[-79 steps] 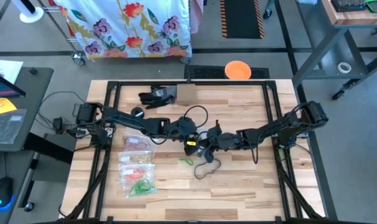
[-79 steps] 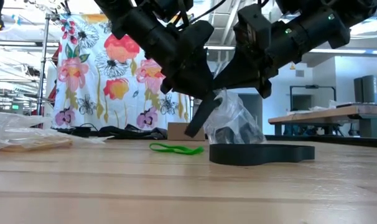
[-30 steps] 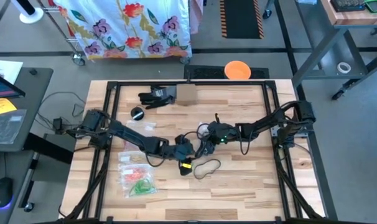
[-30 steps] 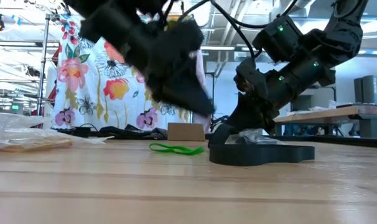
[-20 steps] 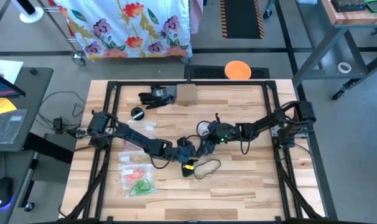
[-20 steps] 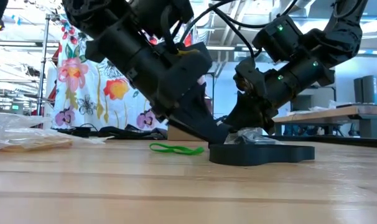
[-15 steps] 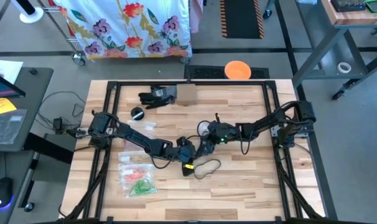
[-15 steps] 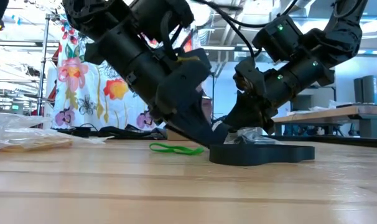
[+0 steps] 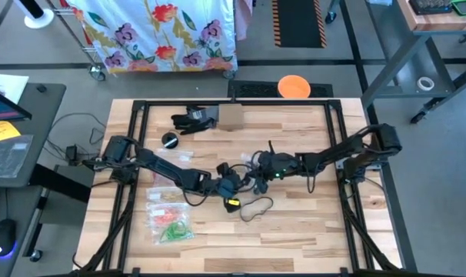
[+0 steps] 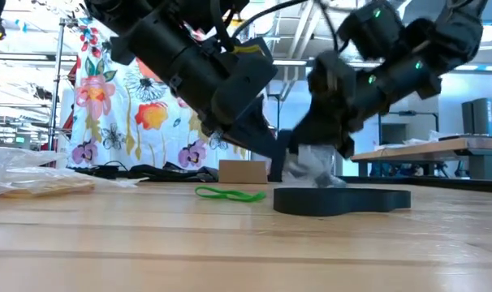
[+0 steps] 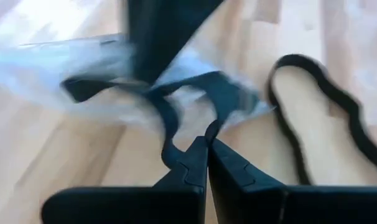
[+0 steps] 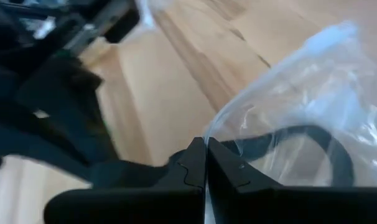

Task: Sort rubber bands
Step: Put the black rubber band into the transparent zip bag

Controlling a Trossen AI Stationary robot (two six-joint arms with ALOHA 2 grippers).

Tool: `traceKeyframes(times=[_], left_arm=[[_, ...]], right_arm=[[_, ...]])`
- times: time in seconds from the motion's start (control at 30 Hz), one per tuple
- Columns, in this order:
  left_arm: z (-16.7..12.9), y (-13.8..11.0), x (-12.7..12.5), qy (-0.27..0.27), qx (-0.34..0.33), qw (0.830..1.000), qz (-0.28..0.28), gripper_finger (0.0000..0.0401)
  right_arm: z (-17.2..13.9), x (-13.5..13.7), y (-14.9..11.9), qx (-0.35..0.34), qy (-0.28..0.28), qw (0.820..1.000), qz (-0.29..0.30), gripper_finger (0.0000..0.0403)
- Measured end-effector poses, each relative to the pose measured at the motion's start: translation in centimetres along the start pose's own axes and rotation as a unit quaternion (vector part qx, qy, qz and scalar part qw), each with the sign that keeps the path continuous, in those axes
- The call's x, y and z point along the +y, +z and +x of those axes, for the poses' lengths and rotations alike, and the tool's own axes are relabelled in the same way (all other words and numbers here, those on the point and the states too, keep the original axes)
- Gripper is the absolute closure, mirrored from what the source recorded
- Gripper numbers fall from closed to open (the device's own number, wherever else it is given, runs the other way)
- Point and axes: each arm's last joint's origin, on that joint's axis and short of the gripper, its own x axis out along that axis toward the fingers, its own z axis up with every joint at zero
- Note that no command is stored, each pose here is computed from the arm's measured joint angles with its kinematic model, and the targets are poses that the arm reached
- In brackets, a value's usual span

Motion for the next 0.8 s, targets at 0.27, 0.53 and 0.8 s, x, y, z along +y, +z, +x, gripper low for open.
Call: traceKeyframes(times=[0.27, 0.53, 0.8], left_arm=[[-3.1, 2.2, -0.3, 0.040, -0.052, 0.998, 0.023, 0.0400], [-4.6, 5.2, 0.9, 0.048, -0.127, 0.990, 0.031, 0.0401], [-3.4, 4.9, 1.5, 0.033, -0.121, 0.992, 0.006, 0.0401]], right_arm=[[-1.5, 0.7, 0.0, 0.014, -0.042, 0.999, -0.015, 0.0403], [-1.5, 1.4, 0.3, -0.009, -0.020, 1.000, -0.008, 0.0403], [-1.7, 2.6, 0.4, -0.040, 0.000, 0.999, 0.007, 0.0403]])
